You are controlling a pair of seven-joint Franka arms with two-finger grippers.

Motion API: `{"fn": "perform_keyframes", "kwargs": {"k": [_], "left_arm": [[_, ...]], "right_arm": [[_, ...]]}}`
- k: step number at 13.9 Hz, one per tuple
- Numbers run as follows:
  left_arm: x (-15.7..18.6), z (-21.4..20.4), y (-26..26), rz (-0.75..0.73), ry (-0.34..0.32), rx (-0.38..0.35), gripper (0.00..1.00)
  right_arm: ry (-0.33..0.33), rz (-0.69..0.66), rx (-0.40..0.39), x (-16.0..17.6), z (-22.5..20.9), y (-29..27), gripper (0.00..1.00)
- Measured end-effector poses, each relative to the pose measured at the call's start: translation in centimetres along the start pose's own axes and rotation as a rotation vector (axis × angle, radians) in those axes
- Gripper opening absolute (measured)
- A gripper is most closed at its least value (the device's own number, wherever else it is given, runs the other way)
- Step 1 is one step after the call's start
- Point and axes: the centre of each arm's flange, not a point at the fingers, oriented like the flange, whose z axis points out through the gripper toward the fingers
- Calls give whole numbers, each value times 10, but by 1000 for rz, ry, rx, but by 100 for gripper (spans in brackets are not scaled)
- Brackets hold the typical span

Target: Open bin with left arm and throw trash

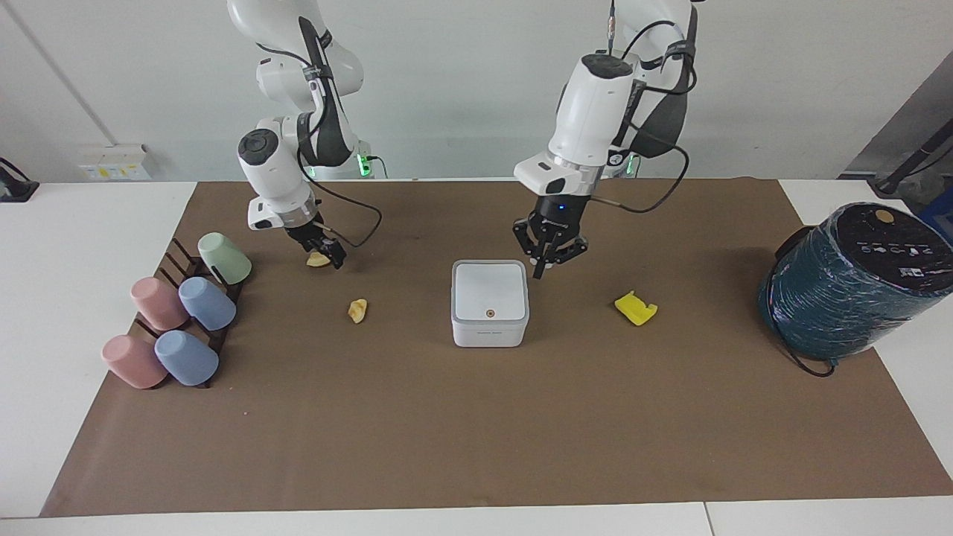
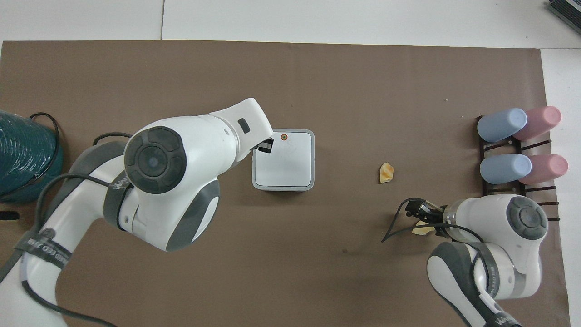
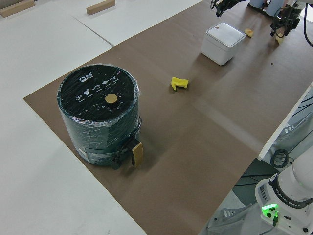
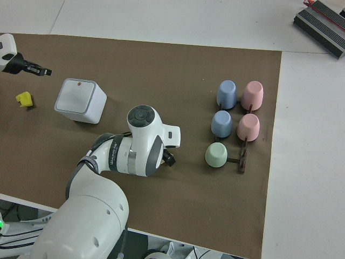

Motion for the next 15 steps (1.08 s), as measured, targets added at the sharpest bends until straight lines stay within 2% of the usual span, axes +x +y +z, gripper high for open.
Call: {"fn": "perform_keyframes", "kwargs": {"k": [2, 5, 9, 12, 15], "left_arm": [[0, 13, 7, 9, 10, -8, 1], [2, 24, 7, 6, 32, -13, 1], [1, 47, 8, 7, 31, -16, 1], [-4, 62, 18, 20, 16, -22, 1], [-13, 77, 39, 32, -9, -32, 1]], "right_arm": [[-9, -44, -7, -2, 5, 2, 100], [-11, -81, -8, -2, 5, 3, 63], [-9, -69, -5, 2, 4, 8, 22], [-31, -76, -9, 14, -30, -7, 9], [-53, -91, -6, 38, -117, -32, 8]]}}
